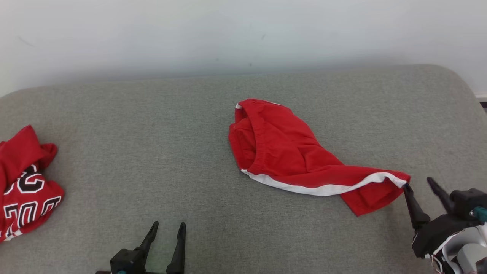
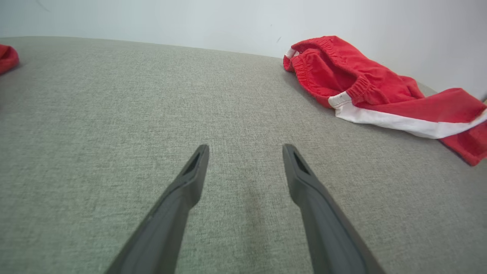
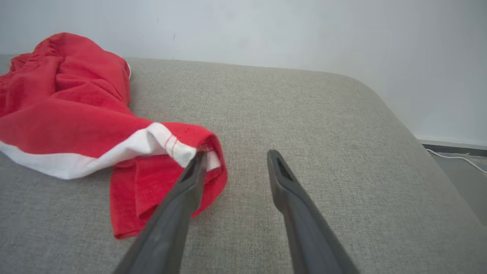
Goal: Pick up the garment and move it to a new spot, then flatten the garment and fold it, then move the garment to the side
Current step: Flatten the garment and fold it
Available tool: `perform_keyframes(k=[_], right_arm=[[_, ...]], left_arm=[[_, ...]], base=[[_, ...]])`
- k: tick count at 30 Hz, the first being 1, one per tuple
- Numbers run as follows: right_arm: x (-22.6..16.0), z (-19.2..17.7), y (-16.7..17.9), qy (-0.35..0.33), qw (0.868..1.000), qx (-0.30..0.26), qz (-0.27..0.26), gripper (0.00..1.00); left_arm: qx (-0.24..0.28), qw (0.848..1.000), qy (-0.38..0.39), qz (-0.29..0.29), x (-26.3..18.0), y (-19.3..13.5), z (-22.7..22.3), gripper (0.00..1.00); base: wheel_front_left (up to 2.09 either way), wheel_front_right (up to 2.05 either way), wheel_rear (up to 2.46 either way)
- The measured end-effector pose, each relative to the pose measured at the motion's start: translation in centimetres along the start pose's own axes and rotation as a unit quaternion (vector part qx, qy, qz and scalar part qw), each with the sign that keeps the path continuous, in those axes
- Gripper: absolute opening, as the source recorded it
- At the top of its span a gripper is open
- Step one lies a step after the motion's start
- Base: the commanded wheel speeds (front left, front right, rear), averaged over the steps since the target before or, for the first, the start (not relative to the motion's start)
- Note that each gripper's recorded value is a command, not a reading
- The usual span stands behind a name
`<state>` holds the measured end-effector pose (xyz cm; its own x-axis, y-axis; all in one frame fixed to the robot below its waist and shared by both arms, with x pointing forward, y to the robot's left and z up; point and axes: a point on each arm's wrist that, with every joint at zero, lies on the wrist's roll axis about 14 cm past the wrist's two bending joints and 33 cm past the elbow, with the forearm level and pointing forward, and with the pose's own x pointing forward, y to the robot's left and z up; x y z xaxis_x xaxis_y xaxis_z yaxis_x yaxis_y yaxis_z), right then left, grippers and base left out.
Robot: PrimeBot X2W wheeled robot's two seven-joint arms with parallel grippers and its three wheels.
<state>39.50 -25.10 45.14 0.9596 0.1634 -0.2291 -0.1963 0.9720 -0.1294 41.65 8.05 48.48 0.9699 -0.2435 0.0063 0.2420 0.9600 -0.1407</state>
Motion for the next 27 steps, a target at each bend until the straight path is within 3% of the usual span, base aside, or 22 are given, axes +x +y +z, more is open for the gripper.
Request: perform_keyframes(k=[8, 11, 20, 27], right_arm=[[-0.6, 2.1, -1.8, -0.043, 0.998, 0.009, -0.044, 1.00], [-1.3, 3.2, -2.8, -0.067, 0.995, 0.008, -0.073, 1.00], [-2.9, 2.7, -3.3, -0.075, 0.990, 0.026, -0.113, 1.00], [-4.5, 1.6, -4.1, -0.065, 0.987, 0.037, -0.143, 1.00]], left_arm=[[0.003, 0.998, -0.019, -0.051, 1.4, -2.8, 1.3, 1.00], [0.010, 0.995, -0.028, -0.093, 2.5, -5.2, 2.0, 1.00], [0.024, 0.982, -0.033, -0.183, 5.4, -10.4, 2.4, 1.00], [0.037, 0.977, -0.028, -0.210, 8.3, -12.6, 1.8, 1.00]], base=[[0.00, 0.00, 0.00], [0.00, 0.00, 0.00], [0.00, 0.00, 0.00], [0.00, 0.00, 0.00]])
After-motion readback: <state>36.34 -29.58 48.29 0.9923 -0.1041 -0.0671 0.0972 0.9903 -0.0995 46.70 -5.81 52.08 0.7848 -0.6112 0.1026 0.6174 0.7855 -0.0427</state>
